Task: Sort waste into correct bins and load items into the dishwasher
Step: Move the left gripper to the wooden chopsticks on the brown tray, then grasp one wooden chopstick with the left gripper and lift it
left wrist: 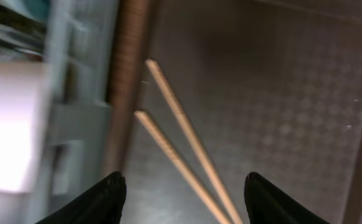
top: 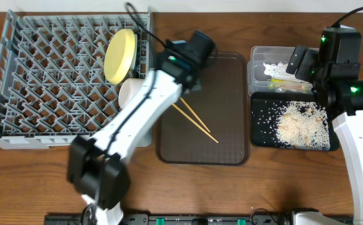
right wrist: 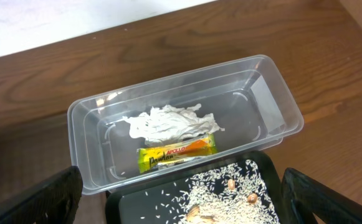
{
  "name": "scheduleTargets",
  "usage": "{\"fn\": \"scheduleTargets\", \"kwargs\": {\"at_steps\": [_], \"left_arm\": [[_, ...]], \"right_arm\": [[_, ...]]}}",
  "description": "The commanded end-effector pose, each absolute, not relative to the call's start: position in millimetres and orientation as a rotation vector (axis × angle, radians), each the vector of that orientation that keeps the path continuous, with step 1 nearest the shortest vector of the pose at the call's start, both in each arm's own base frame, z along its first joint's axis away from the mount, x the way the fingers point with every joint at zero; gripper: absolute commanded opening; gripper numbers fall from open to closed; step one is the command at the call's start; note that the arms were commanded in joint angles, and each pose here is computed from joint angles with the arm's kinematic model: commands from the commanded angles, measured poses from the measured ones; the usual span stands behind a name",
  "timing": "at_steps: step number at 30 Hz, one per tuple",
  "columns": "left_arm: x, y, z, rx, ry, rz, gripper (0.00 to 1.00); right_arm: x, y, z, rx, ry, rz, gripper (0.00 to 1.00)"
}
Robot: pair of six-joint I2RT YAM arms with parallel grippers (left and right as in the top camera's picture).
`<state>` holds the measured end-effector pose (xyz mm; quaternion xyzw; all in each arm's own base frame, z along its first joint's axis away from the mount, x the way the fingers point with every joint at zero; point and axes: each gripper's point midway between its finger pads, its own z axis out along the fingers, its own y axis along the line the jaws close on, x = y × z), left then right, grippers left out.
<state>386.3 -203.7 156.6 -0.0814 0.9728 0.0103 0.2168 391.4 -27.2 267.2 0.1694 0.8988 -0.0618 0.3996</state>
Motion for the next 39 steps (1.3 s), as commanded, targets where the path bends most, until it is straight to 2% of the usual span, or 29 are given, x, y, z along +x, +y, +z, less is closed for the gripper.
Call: {"fn": "scheduleTargets", "kwargs": {"at_steps": [1,7,13,18,39], "left_arm": [[386.9,-225.6,121.8,-0.360,2.722,0.006,0.62],[387.6,-226.1,63.6,-0.648,2.751,0.076,0.62],[387.9,-226.6,34.6,-0.714,2.764,0.118,0.59],[392.8,-230.1,28.1,-0.714,2.755,0.103,0.53],[379.3,-231.6,3.9,-0.793,2.781,0.144,0.52]], "right_arm": [[390.3,-33.7,270.3,0.459,2.258,-0.173,0.99],[390.2,-33.5,270.1,0.459,2.258,-0.173,0.99],[390.2,-33.7,270.1,0.459,2.258,-0.173,0.99],[390.2,-33.7,270.2,0.459,2.258,-0.173,0.99],[390.1,-33.5,270.1,0.459,2.259,-0.173,0.99]]}}
